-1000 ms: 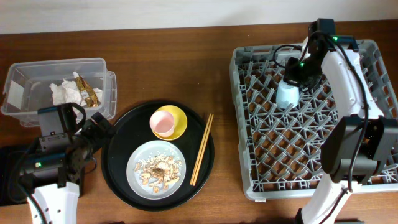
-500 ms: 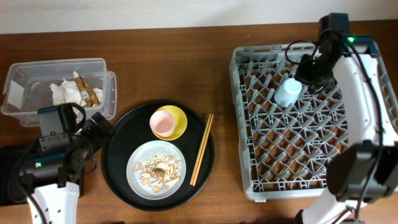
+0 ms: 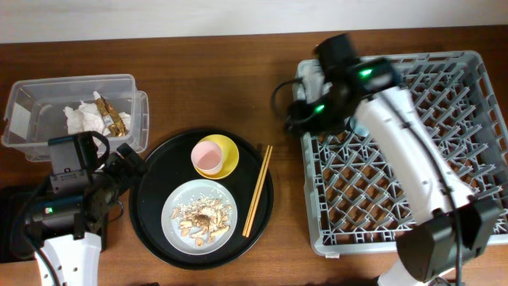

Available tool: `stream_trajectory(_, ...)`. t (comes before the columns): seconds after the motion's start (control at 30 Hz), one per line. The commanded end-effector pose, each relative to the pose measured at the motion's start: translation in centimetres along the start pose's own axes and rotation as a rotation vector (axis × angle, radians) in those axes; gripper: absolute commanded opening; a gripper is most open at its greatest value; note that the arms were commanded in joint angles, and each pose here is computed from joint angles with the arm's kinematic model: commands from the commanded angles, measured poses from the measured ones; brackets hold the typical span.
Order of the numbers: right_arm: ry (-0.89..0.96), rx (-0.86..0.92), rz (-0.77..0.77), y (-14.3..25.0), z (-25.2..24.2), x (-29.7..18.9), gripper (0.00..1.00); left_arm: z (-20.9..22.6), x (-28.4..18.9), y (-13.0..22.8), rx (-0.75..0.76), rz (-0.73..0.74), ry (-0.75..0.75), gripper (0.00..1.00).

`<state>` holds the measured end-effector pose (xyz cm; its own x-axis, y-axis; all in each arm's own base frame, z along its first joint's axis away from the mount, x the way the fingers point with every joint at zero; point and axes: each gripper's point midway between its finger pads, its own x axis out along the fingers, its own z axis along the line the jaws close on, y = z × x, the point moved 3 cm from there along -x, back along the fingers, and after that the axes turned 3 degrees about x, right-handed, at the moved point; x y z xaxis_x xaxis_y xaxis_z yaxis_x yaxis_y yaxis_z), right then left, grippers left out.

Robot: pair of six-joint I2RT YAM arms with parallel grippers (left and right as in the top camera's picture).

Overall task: Sort waste into correct bins and load items into the dishwasher rack
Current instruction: 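Move the right gripper back to the tray over the chopsticks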

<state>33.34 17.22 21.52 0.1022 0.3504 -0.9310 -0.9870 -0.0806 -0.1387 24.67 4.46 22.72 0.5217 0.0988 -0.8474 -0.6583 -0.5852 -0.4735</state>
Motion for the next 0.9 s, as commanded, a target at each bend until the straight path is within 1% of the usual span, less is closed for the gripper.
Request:
stream_trajectory(0.0,0.180,0.099,-0.004,1.7,-0.3,1.9,0.50,0.0,0.0,0.0,0.003,0.001,0.006,0.99)
stream_trajectory(0.03,0.183,0.113,0.001,2.1,0.0,2.7,0.43,0.0,0.0,0.0,0.003,0.001,0.006,0.99)
stream_trajectory(0.07,0.181,0.129,0.004,2.5,0.5,3.7,0.38,0.0,0.0,0.0,0.003,0.001,0.006,0.99)
stream_trajectory(0.13,0.167,0.149,0.001,3.5,1.5,6.6,0.33,0.0,0.0,0.0,0.003,0.001,0.006,0.99)
stream_trajectory(0.27,0.151,0.192,0.002,5.5,2.6,10.5,0.30,0.0,0.0,0.0,0.003,0.001,0.006,0.99)
stream_trajectory(0.4,0.120,0.196,-0.014,6.8,3.9,12.9,0.30,0.0,0.0,0.0,0.003,0.001,0.006,0.99)
stream_trajectory(0.7,0.156,0.267,-0.032,8.5,2.7,15.3,0.29,0.0,0.0,0.0,0.003,0.001,0.006,0.99)
stream_trajectory(0.87,0.149,0.284,-0.039,8.9,2.1,16.4,0.25,0.0,0.0,0.0,0.003,0.001,0.006,0.99)
